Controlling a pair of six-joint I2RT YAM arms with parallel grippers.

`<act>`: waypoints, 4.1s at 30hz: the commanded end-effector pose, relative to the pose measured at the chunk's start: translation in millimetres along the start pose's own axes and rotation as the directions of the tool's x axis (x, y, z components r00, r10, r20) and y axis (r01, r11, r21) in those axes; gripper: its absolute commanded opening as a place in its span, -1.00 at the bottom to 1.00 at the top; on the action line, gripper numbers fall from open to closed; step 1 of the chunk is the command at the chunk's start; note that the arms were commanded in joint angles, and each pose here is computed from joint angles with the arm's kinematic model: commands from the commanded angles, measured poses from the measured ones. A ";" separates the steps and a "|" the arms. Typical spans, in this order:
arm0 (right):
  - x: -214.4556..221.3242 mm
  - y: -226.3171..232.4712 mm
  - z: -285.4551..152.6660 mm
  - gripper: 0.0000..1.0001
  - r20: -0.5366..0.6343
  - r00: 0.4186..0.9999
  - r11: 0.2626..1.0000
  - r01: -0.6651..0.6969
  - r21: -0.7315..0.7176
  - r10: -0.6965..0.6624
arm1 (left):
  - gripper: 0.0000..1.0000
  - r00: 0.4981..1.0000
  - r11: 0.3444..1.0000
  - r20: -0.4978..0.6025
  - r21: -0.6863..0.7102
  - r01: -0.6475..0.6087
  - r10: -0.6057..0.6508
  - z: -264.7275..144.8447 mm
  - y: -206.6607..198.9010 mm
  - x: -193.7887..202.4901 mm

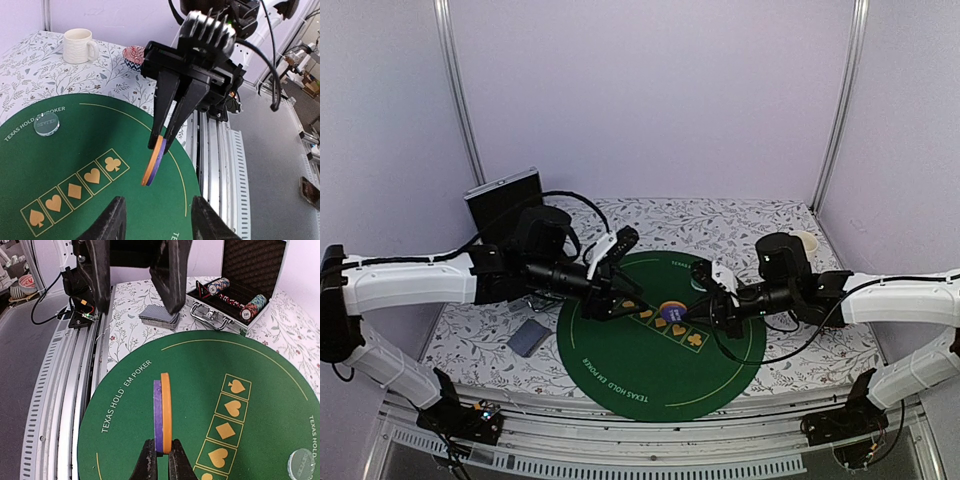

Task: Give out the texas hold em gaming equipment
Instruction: Adjust the big blind button on the poker table mat.

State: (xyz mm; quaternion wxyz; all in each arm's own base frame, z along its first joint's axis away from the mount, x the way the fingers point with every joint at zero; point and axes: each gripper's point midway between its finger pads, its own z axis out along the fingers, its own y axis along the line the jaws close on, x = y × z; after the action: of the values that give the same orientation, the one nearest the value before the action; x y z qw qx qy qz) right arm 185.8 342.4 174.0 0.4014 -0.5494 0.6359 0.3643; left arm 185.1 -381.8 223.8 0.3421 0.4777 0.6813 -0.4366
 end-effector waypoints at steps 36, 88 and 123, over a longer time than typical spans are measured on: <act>24.8 -13.7 28.1 -0.94 -0.074 0.929 0.926 0.368 0.079 -0.363 | -0.96 0.941 0.941 -0.035 0.026 -0.337 0.338 65.4 37.7 35.0; 106.9 -38.8 43.5 -0.70 -0.357 0.864 0.914 0.400 0.061 -0.355 | -1.00 0.957 0.976 -0.203 0.114 -0.187 0.208 135.6 66.1 114.6; 116.0 -41.6 43.0 -0.47 -0.391 0.869 0.931 0.357 0.075 -0.302 | -1.00 0.966 0.974 -0.128 0.059 -0.218 0.224 117.4 59.3 103.9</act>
State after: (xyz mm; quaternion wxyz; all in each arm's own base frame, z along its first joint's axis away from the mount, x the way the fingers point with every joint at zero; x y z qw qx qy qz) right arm 222.0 321.5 40.9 0.3558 -0.6832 0.6253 0.1251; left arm 219.3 -435.2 38.3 0.2950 0.5846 0.6629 -0.3632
